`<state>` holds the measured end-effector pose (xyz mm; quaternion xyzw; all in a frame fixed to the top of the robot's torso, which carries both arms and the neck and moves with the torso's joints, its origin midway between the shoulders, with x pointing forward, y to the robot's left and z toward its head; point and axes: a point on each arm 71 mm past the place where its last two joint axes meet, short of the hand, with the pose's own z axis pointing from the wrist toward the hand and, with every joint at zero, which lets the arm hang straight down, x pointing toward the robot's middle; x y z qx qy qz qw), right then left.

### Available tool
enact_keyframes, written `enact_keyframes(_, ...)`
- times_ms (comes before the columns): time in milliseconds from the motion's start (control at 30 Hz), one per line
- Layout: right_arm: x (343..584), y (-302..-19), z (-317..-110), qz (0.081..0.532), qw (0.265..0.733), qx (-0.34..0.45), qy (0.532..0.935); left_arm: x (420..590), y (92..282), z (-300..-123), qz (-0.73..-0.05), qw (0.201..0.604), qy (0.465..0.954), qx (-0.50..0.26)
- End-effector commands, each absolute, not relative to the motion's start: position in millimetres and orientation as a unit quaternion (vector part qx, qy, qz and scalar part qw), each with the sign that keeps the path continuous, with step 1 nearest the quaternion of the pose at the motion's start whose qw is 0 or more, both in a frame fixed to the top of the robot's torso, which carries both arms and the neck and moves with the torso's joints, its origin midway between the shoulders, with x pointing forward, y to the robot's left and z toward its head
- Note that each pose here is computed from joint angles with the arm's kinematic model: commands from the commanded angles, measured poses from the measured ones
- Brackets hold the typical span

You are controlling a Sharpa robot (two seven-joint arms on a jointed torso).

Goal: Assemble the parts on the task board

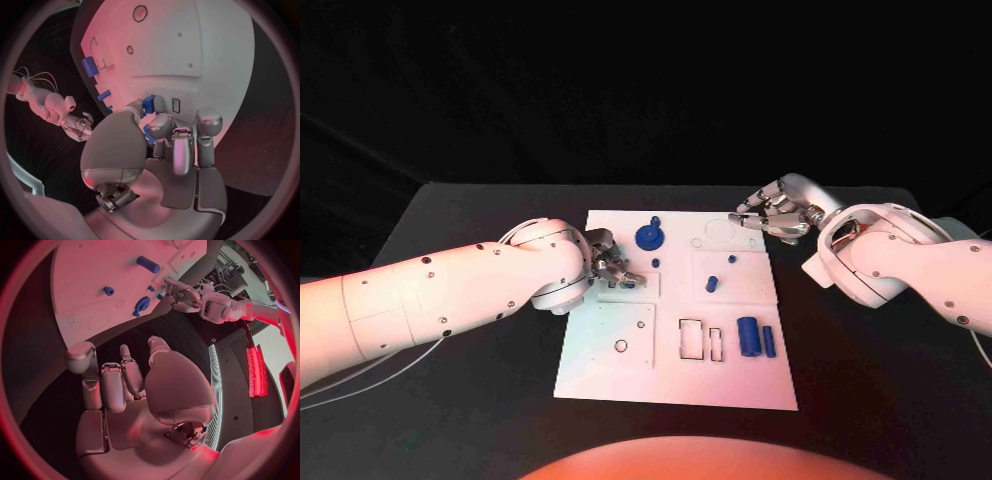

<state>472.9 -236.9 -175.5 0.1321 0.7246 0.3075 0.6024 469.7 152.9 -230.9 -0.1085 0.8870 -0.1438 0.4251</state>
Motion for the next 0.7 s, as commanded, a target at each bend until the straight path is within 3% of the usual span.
enact_keyframes(33,472.5,-235.8,-175.2,0.311,0.604,0.127,0.723,469.4,151.4,-231.2,-0.145,0.422,0.888,-0.106)
enact_keyframes(700,472.1,-236.5,-175.1,0.311,0.604,0.128,0.723,471.0,153.7,-232.3,-0.140,0.419,0.891,-0.103)
